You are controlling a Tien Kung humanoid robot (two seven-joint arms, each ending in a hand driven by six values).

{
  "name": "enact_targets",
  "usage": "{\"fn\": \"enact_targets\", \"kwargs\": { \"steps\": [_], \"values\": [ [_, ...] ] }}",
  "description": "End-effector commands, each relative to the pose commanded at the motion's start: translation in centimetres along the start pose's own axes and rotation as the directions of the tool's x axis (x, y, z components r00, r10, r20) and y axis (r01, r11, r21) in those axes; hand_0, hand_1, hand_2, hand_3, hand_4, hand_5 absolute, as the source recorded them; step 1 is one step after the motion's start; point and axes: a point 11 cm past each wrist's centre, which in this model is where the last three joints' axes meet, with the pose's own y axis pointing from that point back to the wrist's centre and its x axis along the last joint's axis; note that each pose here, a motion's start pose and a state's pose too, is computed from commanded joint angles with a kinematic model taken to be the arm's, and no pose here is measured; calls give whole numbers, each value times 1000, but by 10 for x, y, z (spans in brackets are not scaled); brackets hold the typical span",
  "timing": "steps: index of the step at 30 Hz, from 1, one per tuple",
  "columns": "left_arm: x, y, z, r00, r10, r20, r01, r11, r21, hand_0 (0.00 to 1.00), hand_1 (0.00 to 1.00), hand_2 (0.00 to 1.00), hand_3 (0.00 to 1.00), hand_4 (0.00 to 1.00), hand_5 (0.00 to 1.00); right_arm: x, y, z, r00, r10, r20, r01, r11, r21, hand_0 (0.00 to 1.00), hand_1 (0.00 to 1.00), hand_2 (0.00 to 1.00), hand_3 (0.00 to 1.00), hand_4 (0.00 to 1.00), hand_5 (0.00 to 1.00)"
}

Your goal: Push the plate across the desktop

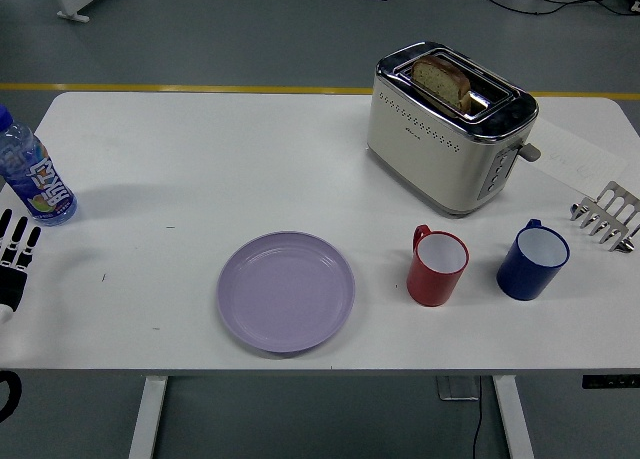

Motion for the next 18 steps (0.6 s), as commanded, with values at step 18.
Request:
{"fn": "enact_targets", "kwargs": {
  "steps": [18],
  "values": [
    [-3, -3, 1, 1000, -6, -7, 6, 1000, -8, 507, 605, 613, 599, 524, 998, 1, 1, -7, 1000, 3, 7, -3, 1000, 12, 602, 609, 685, 646, 209, 495]
  ]
}}
